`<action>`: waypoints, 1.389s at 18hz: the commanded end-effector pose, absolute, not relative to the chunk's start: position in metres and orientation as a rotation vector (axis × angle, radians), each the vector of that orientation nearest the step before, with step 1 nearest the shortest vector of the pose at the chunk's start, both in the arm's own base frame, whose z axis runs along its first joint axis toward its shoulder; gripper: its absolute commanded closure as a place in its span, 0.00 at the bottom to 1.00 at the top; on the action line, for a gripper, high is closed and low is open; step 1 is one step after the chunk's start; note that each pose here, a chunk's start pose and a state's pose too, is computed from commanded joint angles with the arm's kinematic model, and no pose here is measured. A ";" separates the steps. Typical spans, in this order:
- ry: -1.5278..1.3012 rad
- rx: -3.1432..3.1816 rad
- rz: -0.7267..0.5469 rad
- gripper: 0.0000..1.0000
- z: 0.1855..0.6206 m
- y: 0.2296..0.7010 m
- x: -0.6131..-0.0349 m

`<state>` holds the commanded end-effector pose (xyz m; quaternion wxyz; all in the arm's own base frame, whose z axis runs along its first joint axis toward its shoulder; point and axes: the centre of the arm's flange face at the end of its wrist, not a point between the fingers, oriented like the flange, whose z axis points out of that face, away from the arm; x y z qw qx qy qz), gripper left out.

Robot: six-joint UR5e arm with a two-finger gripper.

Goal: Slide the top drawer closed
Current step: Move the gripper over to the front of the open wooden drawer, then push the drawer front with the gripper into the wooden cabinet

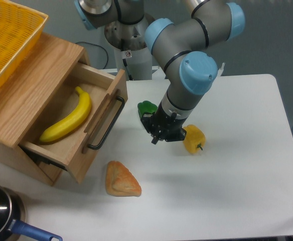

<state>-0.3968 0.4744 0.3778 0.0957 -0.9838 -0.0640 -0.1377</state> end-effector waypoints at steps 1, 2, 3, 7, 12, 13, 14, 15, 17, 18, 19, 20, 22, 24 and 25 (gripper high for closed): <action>-0.191 -2.918 -0.425 0.97 0.381 0.472 -0.394; -0.194 -2.912 -0.445 0.97 0.383 0.472 -0.391; -0.200 -2.895 -0.466 0.97 0.387 0.471 -0.388; -0.207 -2.879 -0.510 0.97 0.400 0.467 -0.378; -0.207 -2.854 -0.537 0.97 0.416 0.465 -0.365; -0.208 -2.853 -0.542 0.97 0.416 0.464 -0.364; -0.207 -2.848 -0.542 0.97 0.420 0.464 -0.362; -0.206 -2.844 -0.539 0.97 0.424 0.463 -0.360; -0.225 -2.841 -0.543 0.97 0.425 0.463 -0.359; -0.221 -2.842 -0.543 0.97 0.426 0.466 -0.356; -0.219 -2.842 -0.545 0.97 0.426 0.467 -0.354; -0.216 -2.842 -0.546 0.97 0.426 0.468 -0.354; -0.220 -2.843 -0.546 0.97 0.427 0.469 -0.351; -0.210 -2.849 -0.550 0.97 0.426 0.473 -0.346; -0.216 -2.847 -0.551 0.97 0.427 0.474 -0.345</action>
